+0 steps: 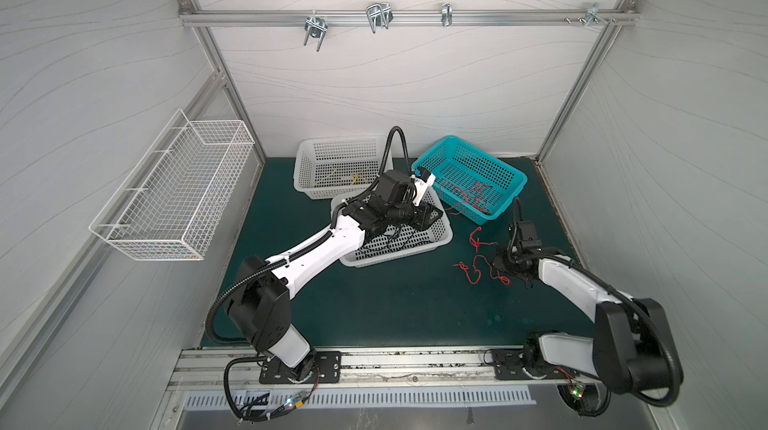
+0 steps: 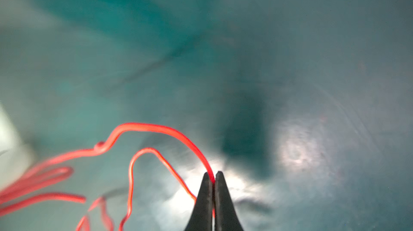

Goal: Untangle and sort cables by color
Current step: Pick up the cable from the middle-right of the table, then place the cable in the container.

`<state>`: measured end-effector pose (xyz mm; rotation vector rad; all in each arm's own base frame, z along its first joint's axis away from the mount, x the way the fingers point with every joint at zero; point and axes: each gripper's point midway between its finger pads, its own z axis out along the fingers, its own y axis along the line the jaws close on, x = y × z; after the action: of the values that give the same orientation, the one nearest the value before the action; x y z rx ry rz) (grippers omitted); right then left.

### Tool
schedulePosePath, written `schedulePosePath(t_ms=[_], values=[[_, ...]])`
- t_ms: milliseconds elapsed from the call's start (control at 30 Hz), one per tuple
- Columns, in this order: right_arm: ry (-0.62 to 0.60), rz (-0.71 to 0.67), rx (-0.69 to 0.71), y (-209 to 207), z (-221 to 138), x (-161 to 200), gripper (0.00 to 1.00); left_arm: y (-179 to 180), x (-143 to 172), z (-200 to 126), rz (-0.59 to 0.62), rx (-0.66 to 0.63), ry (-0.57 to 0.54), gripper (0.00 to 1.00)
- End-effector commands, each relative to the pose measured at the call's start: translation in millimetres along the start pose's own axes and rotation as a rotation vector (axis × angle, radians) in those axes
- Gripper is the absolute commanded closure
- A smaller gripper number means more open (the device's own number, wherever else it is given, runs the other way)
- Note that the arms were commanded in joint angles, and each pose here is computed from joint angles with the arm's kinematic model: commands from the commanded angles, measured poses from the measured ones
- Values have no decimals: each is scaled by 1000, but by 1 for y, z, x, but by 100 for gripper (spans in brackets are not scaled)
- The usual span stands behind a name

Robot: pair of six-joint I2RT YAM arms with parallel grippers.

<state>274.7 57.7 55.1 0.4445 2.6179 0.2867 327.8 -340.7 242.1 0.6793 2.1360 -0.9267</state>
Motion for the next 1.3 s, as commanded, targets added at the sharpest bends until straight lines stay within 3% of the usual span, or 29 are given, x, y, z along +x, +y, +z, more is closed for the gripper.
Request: schedulePosePath(t_ms=[0, 267, 533, 700, 933, 1033, 1267], values=[[-145, -67, -153, 39, -36, -34, 100, -1, -22, -12, 29, -4, -89, 57], [-389, -93, -222, 59, -98, -82, 100, 10, -24, -24, 24, -35, -123, 57], [-532, 39, -157, 58, -105, -155, 100, 27, -28, -55, 9, -125, -228, 56], [-553, 100, -172, 61, -79, -199, 100, 51, -24, -86, -36, -254, -279, 54], [-504, 45, -194, 86, -21, -243, 100, 113, 4, -126, -186, -503, -297, 53], [-455, 35, -182, 89, 8, -249, 100, 130, 17, -141, -233, -564, -303, 53], [-371, 0, -135, 84, 54, -238, 100, 142, 28, -174, -183, -697, -337, 51]])
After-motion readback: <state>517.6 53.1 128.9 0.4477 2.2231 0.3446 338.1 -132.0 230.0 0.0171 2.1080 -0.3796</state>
